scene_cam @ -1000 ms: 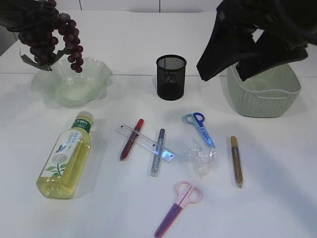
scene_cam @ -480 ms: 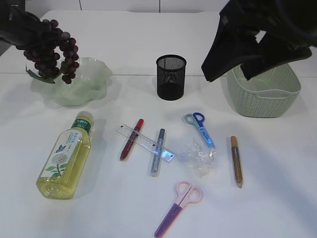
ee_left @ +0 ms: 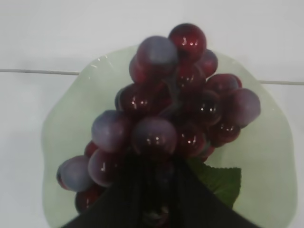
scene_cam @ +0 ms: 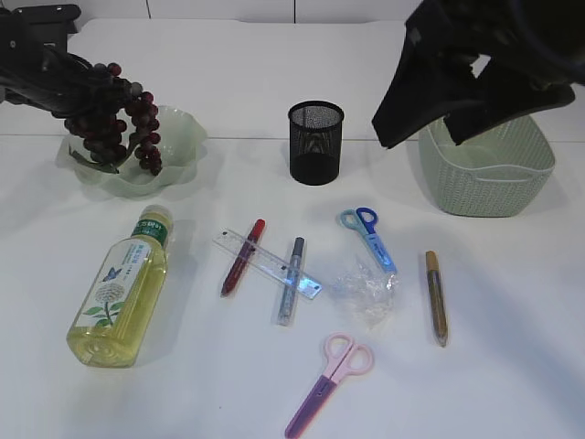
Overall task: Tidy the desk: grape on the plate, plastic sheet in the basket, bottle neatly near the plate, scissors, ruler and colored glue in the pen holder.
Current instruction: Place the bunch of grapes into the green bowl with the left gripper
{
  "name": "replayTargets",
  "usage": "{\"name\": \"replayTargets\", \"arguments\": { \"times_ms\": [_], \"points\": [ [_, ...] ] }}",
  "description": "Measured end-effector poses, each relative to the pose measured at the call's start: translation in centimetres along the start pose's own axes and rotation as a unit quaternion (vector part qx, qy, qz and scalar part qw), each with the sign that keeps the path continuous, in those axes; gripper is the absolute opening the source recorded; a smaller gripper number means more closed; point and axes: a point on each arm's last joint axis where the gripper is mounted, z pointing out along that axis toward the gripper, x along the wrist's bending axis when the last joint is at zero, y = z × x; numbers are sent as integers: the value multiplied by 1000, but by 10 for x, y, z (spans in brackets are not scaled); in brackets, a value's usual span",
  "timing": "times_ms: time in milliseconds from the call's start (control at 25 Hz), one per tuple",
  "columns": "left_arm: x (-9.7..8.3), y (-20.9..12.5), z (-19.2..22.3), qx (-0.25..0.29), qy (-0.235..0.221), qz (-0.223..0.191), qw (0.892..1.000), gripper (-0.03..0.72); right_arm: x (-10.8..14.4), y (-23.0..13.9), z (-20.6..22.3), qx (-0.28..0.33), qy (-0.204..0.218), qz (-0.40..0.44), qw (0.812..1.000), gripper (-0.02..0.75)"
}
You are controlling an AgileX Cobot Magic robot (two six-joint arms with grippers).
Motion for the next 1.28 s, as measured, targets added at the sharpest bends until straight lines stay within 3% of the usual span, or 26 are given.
{"name": "replayTargets", "arguments": {
  "times_ms": [200,440,640,1000,1280],
  "points": [
    [-1,1,1,-6,-7,-15,1000,130,0,0,0,-1,0,0,1000,587],
    [-3,2,1,-10,-18,-44,999,351,0,0,0,-2,0,0,1000,586],
    [-4,3,0,-17,-20,-47,999,435,0,1,0,-3,0,0,1000,586],
    [-3,3,-3,-3,-17,-47,999,470,0,1,0,-3,-1,0,1000,586],
    [-4,32,-62,-16,-14,-40,999,471,-1,1,0,-3,-5,-2,1000,585]
  ]
}}
